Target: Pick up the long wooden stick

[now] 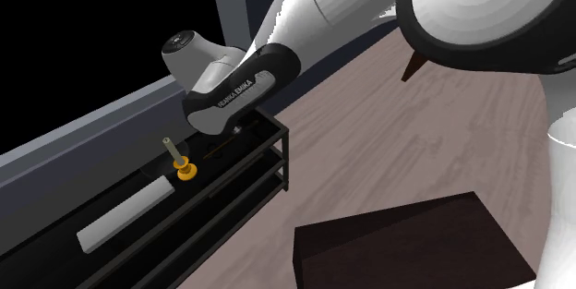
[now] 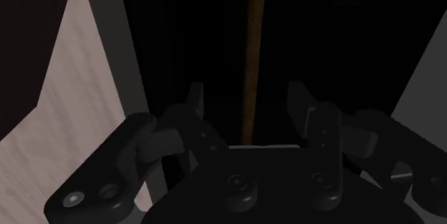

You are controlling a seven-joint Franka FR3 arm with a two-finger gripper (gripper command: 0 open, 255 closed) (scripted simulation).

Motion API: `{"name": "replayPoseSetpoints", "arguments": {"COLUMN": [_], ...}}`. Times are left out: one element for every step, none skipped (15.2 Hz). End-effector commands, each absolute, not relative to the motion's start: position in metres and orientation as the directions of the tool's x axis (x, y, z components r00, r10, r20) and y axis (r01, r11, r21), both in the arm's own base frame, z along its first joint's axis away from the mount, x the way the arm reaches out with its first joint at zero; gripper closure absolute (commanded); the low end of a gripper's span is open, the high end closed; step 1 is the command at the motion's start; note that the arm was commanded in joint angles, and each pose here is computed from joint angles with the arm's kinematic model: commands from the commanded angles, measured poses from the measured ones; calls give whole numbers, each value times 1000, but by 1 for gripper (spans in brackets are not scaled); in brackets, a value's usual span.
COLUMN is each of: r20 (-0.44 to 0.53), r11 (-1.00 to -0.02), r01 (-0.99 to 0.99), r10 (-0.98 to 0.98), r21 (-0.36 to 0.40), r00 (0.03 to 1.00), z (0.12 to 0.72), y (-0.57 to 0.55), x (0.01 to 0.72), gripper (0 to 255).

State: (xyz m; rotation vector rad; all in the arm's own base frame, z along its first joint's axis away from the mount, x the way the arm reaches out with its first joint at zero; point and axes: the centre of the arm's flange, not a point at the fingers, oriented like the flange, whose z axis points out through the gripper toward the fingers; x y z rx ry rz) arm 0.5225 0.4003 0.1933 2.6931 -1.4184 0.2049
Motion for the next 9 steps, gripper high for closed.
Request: {"name": "replayPoseSetpoints", "arguments": {"r20": [157,157,157,157,157,157,157,157,157], "r11": [-565,-565,-565,-565,-565,-565,-565,-565,-565], "r01": [-825,-825,-825,-825,-825,-825,-825,-825,-825], "r10": [-814,-814,-814,-814,-814,-814,-814,-814,-814], "r21": [13,13,13,13,13,13,13,13,13], "r00": [560,560,560,560,560,560,559,559,560], "z": [192,192,193,193,193,192,192,193,191], "y": [401,401,402,401,401,400,401,401,400], "x": [523,523,523,523,524,523,523,524,524], "gripper": [255,255,255,255,255,255,255,255,255]}}
